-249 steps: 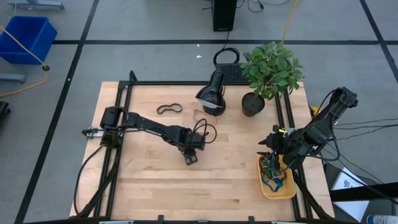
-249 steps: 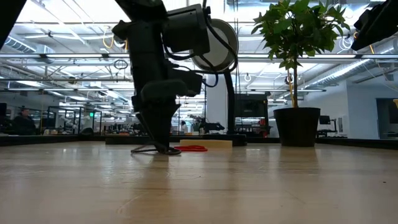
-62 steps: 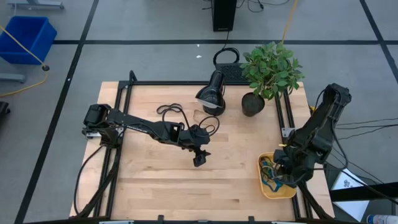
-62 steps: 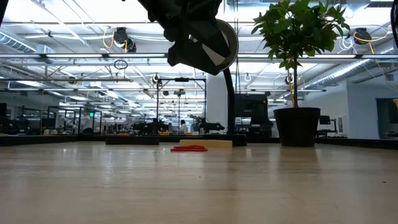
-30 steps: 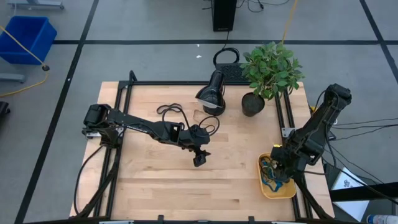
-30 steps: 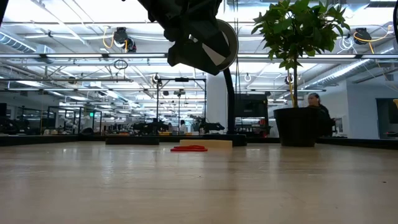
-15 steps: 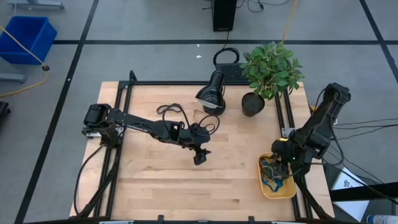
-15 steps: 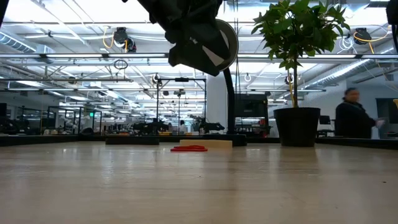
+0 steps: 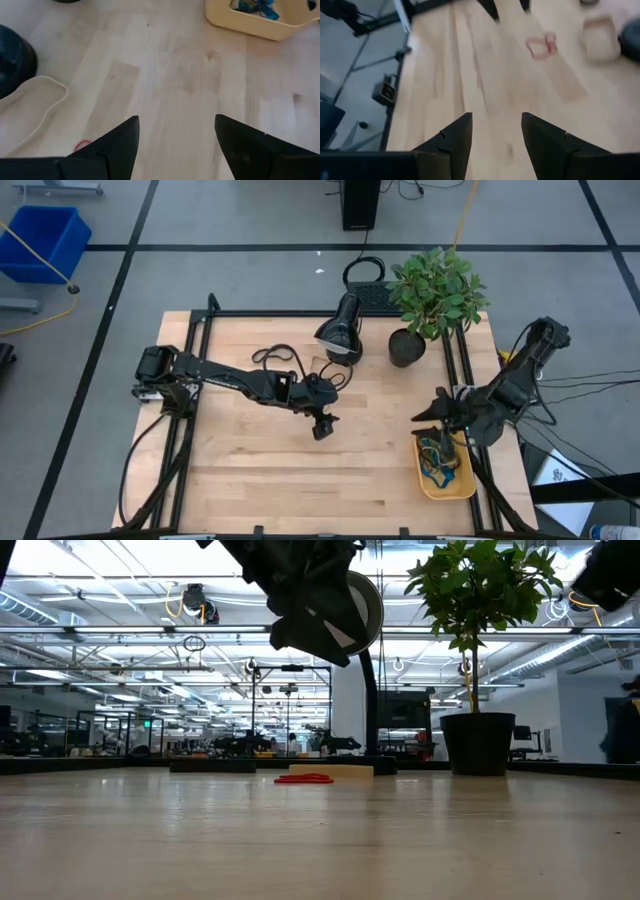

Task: Pick and place rubber bands into bin
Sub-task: Put the red rubber band into the yellow bin

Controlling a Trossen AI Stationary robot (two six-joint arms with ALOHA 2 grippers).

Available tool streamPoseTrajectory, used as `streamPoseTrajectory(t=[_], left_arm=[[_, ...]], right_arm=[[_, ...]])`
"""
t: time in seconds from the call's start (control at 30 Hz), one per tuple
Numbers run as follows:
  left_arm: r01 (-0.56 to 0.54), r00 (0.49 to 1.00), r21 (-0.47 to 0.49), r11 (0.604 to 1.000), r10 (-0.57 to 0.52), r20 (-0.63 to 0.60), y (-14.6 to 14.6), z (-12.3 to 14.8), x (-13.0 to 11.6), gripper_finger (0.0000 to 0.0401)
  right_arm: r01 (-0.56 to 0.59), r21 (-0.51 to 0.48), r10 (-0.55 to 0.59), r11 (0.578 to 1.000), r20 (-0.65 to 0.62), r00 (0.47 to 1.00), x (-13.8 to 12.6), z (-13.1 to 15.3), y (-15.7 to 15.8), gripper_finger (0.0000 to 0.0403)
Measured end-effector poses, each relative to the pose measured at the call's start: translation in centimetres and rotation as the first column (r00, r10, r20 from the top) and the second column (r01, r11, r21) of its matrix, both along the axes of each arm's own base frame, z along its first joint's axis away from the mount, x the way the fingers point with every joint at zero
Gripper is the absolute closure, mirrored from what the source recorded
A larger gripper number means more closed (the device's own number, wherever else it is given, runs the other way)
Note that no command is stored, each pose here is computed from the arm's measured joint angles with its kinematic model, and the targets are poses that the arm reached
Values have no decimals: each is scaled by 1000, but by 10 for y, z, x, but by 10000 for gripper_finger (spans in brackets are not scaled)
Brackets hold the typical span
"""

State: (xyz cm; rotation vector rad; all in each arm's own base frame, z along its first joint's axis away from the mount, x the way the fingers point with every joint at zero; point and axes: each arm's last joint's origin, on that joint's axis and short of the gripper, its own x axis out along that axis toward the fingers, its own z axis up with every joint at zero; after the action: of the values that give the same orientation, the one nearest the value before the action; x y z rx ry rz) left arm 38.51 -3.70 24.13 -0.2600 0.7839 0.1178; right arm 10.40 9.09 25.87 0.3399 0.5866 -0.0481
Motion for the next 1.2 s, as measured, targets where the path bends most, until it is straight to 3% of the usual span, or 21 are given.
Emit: streamPoseTrajectory(t=[0.3, 0.57, 0.87, 1.2], left_arm=[[-91, 983, 165, 982, 116, -144, 8, -10, -12, 135], [-139, 965, 202, 969, 178, -193, 27, -18, -12, 135], [-62, 931, 253, 966, 147, -334, 42, -65, 1, 135], [-86, 899, 266, 960, 190, -394, 56, -103, 9, 135]], right_arm=[[-73, -59, 82, 996, 149, 985, 9, 19, -13, 239], [-95, -64, 103, 993, 152, 983, 15, 21, -22, 239], [-72, -66, 81, 995, 148, 986, 17, 21, -25, 242], [-72, -66, 81, 995, 148, 986, 18, 21, -25, 243]])
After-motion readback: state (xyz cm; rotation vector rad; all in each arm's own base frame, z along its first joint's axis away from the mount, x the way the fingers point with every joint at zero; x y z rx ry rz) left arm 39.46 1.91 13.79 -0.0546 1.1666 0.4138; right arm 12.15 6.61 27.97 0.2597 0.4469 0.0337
